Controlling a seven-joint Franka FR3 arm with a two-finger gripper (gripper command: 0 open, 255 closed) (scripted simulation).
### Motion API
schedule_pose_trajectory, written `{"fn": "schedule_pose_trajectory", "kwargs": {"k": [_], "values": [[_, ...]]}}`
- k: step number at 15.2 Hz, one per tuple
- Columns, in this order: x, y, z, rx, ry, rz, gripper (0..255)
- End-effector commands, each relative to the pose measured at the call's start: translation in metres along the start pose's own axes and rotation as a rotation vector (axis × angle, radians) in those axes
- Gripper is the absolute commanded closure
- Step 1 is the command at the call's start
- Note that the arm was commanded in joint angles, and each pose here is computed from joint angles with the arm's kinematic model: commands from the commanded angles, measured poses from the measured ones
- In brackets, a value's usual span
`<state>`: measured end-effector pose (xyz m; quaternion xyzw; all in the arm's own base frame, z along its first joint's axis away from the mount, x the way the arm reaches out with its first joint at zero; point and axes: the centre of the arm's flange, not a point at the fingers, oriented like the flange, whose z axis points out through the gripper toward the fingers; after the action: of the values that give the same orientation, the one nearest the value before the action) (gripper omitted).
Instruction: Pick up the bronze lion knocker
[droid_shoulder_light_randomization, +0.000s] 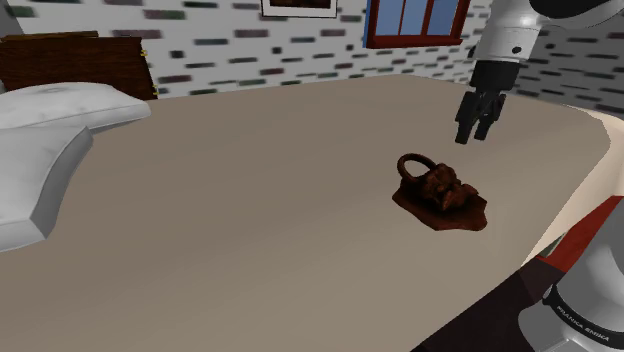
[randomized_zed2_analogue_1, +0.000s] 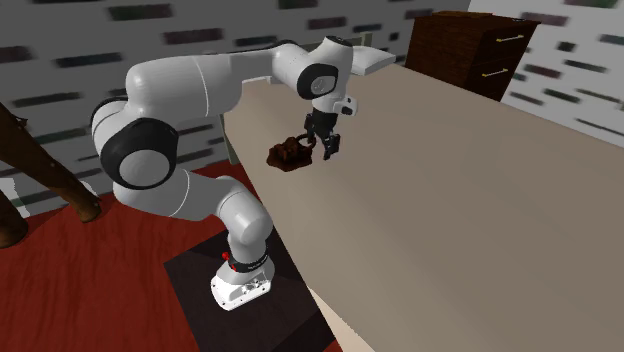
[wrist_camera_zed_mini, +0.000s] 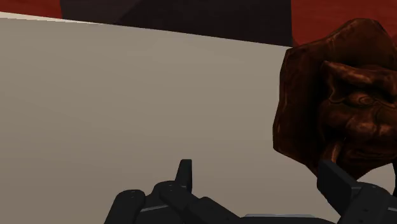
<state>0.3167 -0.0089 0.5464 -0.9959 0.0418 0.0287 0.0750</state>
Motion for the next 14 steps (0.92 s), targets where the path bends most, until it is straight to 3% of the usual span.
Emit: {"fn": "schedule_pose_trajectory", "kwargs": {"k": [1,9,14], "values": [[0.0,0.0,0.0,0.0,0.0,0.0,0],[-0.03,-0.13,0.026,-0.105,0.368,0.547,0],[-0.028,-0.126,0.052,-0.105,0.368,0.547,0]]}}
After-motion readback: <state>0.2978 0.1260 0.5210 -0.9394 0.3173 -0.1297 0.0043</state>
